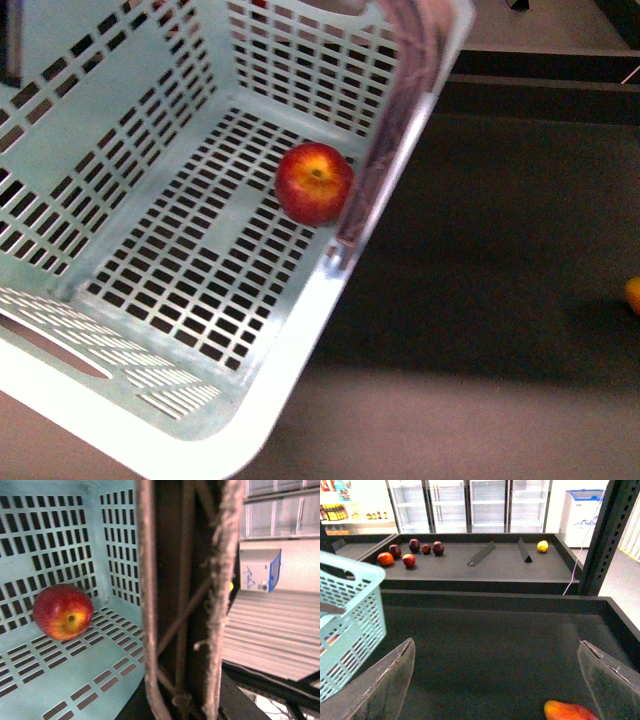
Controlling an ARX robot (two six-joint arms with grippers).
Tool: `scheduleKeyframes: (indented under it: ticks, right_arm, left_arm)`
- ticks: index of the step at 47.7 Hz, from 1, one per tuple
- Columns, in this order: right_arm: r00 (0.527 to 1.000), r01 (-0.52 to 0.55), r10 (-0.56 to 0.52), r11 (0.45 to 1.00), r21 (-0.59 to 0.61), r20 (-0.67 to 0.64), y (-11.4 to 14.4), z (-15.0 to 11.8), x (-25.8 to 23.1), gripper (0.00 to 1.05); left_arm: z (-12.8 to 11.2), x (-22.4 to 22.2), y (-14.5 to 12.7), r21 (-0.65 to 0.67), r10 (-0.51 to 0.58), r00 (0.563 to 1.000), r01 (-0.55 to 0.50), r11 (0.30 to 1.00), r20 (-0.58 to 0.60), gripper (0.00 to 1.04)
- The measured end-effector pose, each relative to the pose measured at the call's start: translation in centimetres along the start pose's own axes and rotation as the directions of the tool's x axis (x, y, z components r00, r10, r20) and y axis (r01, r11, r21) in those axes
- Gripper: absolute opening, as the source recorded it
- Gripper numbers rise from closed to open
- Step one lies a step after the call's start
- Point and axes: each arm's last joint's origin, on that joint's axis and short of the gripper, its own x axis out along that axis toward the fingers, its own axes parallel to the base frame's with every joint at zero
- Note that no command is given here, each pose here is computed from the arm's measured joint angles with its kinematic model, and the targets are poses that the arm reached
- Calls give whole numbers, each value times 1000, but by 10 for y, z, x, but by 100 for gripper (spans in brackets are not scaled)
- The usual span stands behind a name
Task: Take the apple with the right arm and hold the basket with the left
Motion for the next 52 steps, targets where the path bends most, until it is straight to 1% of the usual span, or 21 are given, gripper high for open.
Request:
scheduleKeyframes:
  ticks: [3, 13, 23, 27, 34, 43, 52]
  right_arm:
    - [1000, 0, 0, 1000, 0, 0, 0, 0, 0, 96]
    - [1000, 0, 0, 1000, 0, 0, 0, 0, 0, 96]
    - [1000, 0, 0, 1000, 0, 0, 0, 0, 0, 96]
    - [1000, 0, 0, 1000, 0, 0, 0, 0, 0, 96]
    - [1000, 0, 0, 1000, 0, 0, 0, 0, 0, 96]
    - [1000, 0, 0, 1000, 0, 0, 0, 0, 0, 96]
    - [1000, 0, 0, 1000, 0, 0, 0, 0, 0, 96]
  left_arm:
    - [10, 1, 9, -33, 19, 999, -19, 999, 28, 7]
    - [31, 11, 30, -124, 66, 996, -58, 991, 61, 7]
    - [48, 24, 44, -202, 99, 988, -73, 977, 119, 7]
    - [49, 30, 51, -197, 125, 986, -102, 975, 112, 7]
    - [49, 44, 70, -162, 196, 979, -185, 969, 58, 7]
    - [55, 44, 77, -167, 204, 978, -194, 967, 49, 7]
    - [54, 38, 86, -170, 222, 974, -212, 962, 41, 7]
